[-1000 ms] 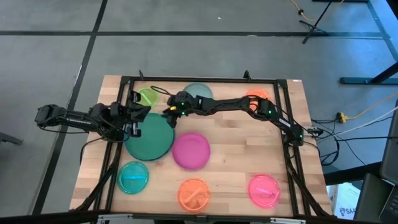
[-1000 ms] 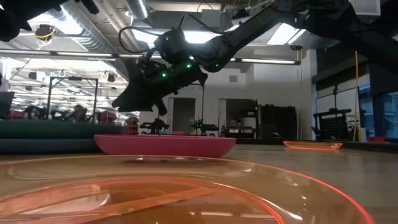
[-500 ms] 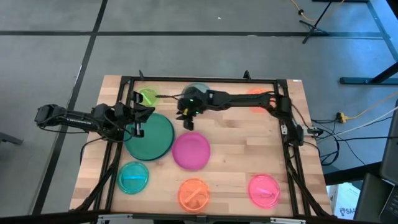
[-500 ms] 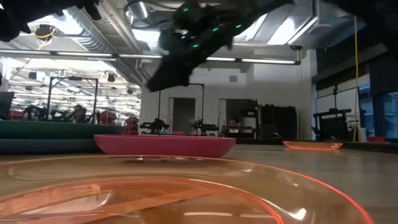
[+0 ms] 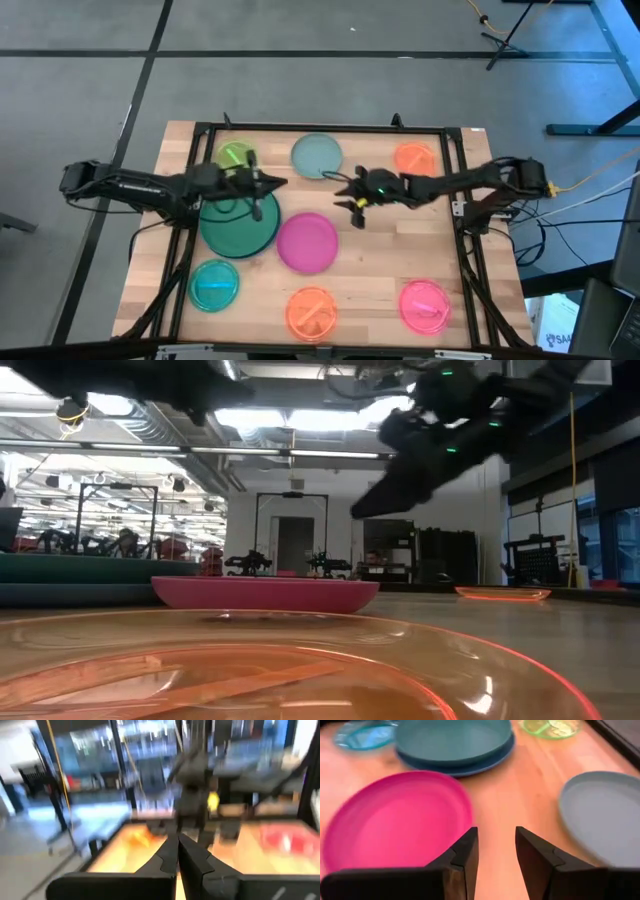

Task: Stack plastic plates
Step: Stack the pink plate on top the green plate

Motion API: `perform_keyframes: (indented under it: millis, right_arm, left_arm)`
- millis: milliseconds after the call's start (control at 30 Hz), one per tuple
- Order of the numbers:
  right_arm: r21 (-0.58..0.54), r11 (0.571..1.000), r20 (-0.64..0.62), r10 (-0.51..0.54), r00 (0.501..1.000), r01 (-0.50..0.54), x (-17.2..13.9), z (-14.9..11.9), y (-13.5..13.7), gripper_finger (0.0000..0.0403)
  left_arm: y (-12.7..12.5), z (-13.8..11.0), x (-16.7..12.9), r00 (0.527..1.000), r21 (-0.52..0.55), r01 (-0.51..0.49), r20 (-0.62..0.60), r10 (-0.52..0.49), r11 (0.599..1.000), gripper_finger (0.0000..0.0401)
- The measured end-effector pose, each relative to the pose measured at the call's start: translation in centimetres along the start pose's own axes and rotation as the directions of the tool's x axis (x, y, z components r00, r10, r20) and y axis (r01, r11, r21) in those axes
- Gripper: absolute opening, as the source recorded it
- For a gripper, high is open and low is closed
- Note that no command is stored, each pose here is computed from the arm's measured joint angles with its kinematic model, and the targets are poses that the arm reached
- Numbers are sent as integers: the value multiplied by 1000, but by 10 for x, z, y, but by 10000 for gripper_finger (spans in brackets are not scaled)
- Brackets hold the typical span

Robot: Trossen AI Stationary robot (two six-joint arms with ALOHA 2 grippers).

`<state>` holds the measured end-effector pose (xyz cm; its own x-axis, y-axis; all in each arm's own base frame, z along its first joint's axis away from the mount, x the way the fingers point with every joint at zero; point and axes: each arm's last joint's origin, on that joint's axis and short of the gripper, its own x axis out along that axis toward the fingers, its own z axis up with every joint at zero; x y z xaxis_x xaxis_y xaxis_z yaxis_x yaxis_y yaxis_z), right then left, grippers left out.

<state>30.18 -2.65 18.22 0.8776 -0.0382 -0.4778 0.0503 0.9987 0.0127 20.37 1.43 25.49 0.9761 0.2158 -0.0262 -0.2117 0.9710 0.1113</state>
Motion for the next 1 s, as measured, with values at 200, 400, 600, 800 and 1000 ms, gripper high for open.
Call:
perform_keyframes:
  millis: [200,400,600,800,1000]
  right_arm:
    - [-49,995,13,89,996,-89,-10,-27,31,120]
    - [-137,983,26,125,992,-120,-10,-28,50,120]
    - [-158,979,49,139,989,-130,-11,-26,54,120]
    - [-156,983,52,107,993,-98,-11,-26,53,120]
    - [-154,986,54,67,996,-58,-11,-26,51,120]
  left_arm:
    - [-11,-13,36,973,14,110,-206,-104,994,5]
    - [-24,-32,49,948,13,164,-277,-154,986,5]
    - [-21,-36,50,949,-70,58,-305,-76,996,8]
    - [-25,-44,53,922,-164,123,-347,-174,979,70]
    - [-23,-65,61,892,-172,62,-433,-132,983,145]
